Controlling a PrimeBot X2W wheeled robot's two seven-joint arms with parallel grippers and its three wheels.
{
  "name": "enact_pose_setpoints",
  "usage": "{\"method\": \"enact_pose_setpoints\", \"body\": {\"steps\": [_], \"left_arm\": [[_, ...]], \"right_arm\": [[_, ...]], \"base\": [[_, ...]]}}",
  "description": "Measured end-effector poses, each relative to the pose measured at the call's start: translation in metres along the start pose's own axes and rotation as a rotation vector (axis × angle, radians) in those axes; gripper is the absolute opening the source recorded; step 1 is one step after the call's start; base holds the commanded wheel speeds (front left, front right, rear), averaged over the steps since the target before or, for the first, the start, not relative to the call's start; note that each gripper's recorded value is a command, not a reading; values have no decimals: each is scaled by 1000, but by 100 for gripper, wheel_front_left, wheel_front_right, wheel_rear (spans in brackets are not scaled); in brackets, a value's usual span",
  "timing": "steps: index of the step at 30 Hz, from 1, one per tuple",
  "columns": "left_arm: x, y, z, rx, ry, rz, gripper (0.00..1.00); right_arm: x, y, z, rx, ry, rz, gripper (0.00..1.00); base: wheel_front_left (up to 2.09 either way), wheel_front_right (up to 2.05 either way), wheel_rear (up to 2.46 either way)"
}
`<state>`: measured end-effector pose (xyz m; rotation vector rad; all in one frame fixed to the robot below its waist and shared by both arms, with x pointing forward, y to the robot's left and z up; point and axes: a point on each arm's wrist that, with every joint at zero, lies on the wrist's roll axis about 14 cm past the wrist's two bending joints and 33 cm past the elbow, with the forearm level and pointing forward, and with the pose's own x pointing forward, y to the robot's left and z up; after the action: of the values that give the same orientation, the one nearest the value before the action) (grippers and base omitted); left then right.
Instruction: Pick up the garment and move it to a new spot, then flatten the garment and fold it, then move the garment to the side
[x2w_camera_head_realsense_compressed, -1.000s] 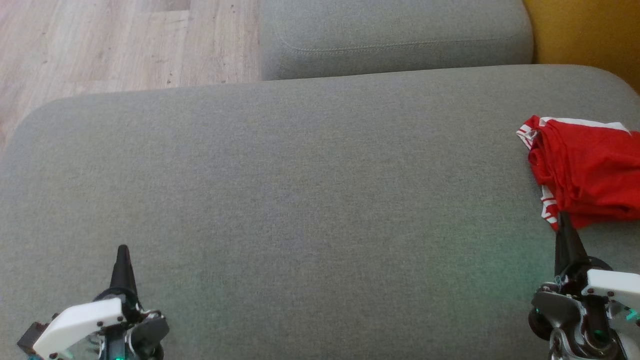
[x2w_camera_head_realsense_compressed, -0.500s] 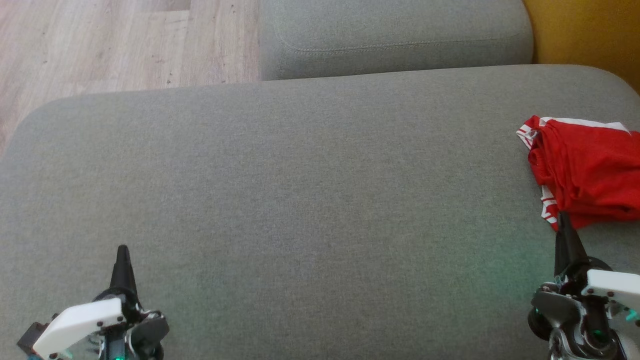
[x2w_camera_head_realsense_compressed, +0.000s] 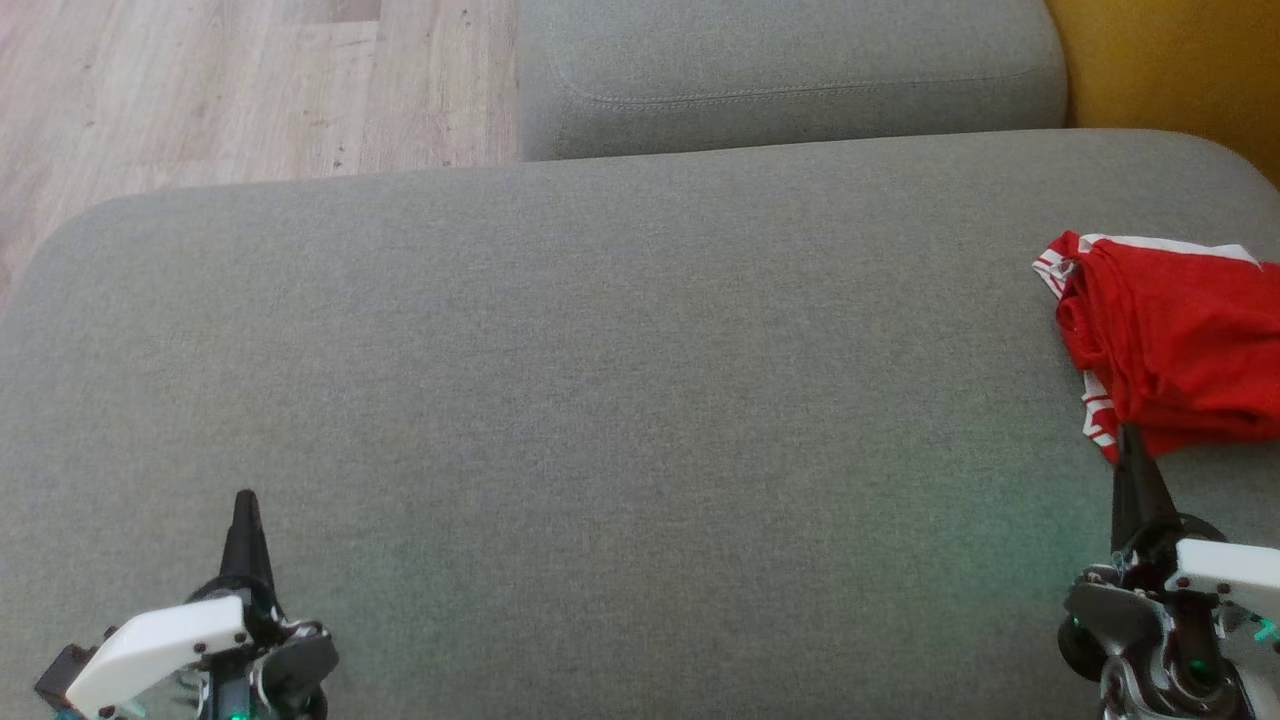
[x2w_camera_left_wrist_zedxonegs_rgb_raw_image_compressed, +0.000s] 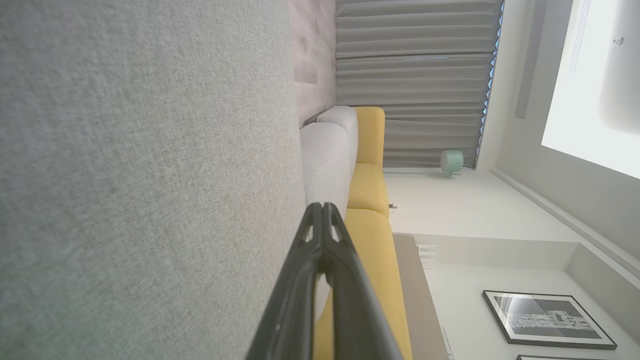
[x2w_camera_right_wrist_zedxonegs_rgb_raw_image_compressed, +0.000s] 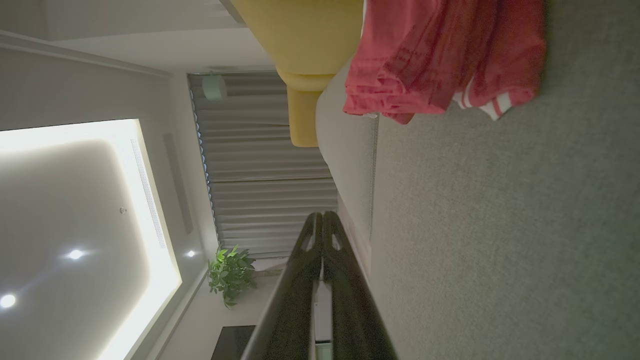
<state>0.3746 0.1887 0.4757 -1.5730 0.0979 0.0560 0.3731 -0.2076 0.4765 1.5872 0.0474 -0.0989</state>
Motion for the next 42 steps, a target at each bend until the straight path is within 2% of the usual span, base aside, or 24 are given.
{"method": "enact_pose_setpoints", "body": {"steps": [42], "left_arm": [[0, 0, 0, -1, -1, 0, 0]], "right_arm": [[0, 0, 0, 0, -2, 0, 0]], "base": [[0, 0, 0]]}}
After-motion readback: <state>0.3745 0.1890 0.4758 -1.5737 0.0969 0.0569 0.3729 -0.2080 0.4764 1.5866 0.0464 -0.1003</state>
